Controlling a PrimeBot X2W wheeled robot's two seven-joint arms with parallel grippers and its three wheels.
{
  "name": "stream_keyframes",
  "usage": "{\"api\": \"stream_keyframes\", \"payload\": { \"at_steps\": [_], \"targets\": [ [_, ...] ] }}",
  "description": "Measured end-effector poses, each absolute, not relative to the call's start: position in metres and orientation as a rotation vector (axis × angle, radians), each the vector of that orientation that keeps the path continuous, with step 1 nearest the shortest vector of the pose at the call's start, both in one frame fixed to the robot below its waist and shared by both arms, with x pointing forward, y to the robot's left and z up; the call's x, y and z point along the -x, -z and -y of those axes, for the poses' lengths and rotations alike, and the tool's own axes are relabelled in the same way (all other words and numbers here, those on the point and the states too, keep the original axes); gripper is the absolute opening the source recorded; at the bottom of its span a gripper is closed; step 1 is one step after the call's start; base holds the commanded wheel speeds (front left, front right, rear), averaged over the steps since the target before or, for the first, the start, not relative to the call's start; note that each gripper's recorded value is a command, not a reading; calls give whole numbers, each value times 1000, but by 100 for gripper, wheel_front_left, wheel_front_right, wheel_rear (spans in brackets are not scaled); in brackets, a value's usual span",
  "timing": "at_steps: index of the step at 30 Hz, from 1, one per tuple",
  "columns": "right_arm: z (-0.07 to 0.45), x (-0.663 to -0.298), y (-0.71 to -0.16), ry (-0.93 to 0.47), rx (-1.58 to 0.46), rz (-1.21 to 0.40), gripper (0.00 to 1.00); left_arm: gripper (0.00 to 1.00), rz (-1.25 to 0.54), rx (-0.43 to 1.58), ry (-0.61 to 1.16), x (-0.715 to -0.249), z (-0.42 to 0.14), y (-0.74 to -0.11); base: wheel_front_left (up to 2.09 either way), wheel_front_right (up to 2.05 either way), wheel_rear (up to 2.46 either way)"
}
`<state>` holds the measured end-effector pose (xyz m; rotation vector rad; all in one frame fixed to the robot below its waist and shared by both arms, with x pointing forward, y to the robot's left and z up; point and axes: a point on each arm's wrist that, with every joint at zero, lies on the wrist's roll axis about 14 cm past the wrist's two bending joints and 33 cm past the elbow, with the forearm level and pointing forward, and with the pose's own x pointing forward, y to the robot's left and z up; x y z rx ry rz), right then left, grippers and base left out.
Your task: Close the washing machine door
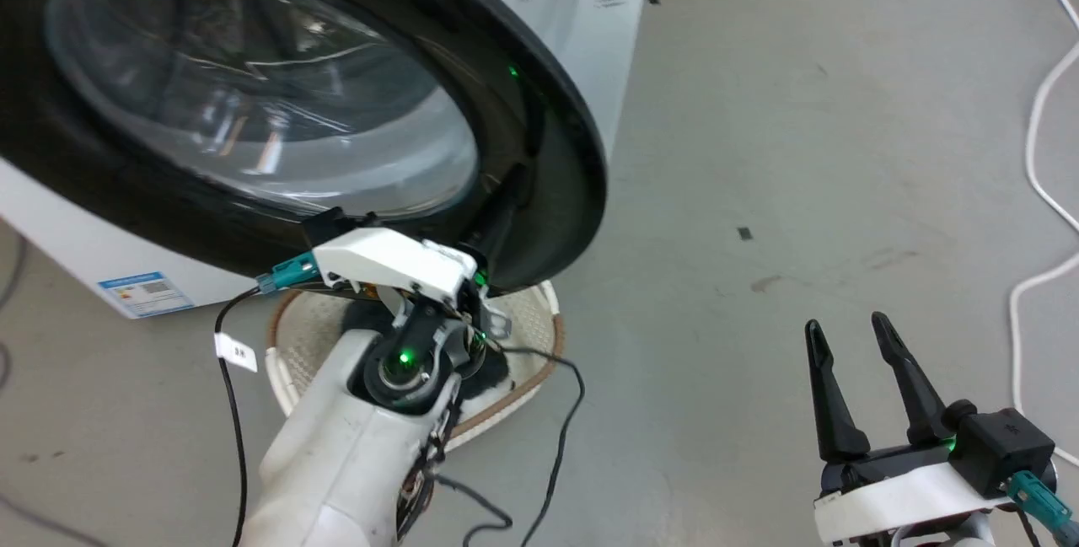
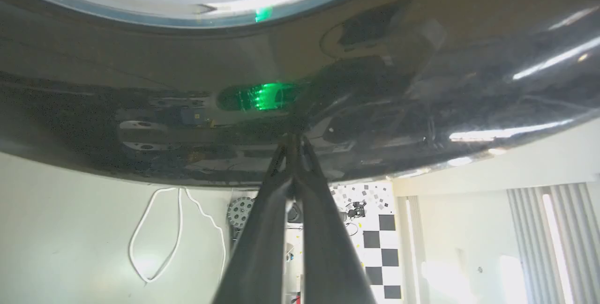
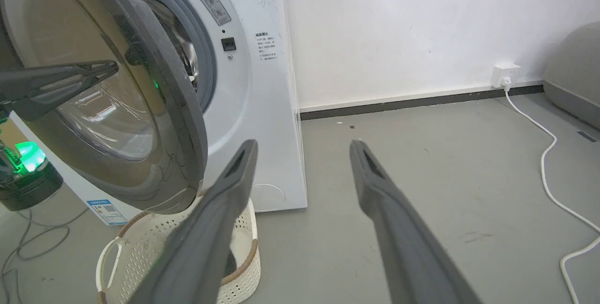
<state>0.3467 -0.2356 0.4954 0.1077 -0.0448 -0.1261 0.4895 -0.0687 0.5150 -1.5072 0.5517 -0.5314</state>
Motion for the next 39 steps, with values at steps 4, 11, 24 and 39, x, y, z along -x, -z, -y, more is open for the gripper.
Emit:
{"api": "stream_keyframes", "payload": {
  "at_steps": [4,11,24,39],
  "targets": [
    [229,-351,-499,103,-114,59,100,0,-529,1341,582,-477,63,-513,0,0,0],
    [205,-362,-509,22,-124,94,100,0,-432,742,621,-431,10,-472,0,0,0],
    [151,-375,-525,-147,-133,138,100,0,29,169,300,-420,-137,-534,0,0,0],
    [127,-372,-536,-223,-136,165,100,100,149,176,40,-343,-183,-535,0,0,0]
  ]
}}
